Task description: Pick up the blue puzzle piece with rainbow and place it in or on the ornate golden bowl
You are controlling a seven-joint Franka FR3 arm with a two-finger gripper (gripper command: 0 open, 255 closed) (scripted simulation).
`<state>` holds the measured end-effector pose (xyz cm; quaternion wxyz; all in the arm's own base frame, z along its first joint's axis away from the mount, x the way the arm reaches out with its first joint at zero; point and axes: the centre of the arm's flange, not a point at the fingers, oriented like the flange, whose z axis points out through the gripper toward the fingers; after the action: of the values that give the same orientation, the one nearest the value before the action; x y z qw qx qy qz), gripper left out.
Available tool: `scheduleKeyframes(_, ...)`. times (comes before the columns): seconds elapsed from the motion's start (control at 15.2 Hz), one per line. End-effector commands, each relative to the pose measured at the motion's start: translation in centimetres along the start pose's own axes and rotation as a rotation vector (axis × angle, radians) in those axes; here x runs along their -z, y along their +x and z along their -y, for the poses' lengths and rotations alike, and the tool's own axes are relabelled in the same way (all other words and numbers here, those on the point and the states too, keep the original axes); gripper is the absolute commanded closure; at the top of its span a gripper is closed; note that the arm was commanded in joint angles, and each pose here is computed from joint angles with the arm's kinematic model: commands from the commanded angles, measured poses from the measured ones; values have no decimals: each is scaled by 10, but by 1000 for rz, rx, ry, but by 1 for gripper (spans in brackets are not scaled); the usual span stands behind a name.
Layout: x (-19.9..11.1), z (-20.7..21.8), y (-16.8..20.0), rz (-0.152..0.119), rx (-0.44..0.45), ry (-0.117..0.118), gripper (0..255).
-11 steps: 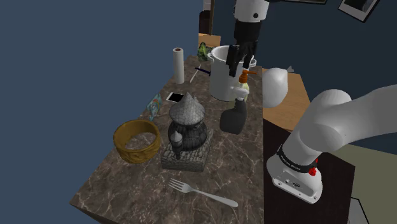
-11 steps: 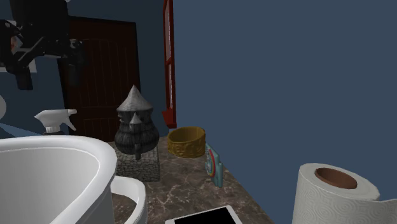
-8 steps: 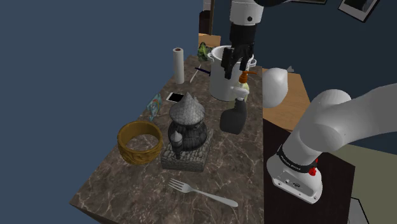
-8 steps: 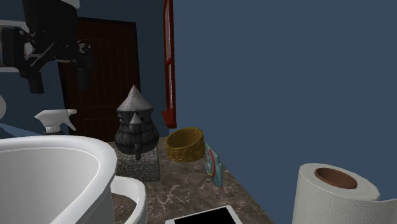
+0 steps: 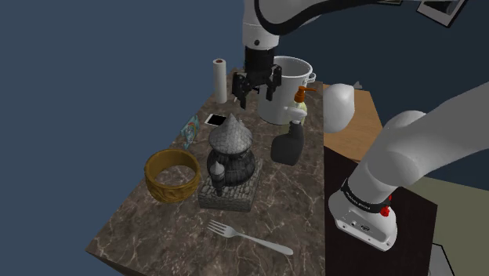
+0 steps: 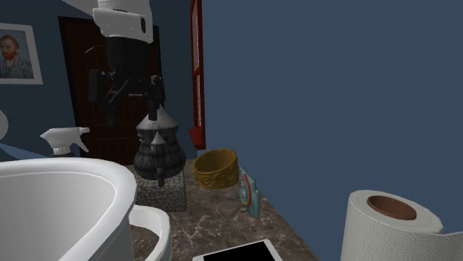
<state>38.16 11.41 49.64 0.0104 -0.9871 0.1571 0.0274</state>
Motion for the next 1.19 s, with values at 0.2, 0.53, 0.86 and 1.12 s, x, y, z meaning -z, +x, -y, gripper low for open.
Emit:
scheduleKeyframes(0.2, -28, 46, 35, -5, -179, -1, 0)
scheduleKeyframes(0.53, -54, 87, 80, -11, -353, -4, 0)
scheduleKeyframes(0.86, -81, 119, 131, -16, -526, -6, 0)
scheduleKeyframes(1.12, -101, 138, 176, -20, -665, -8, 0)
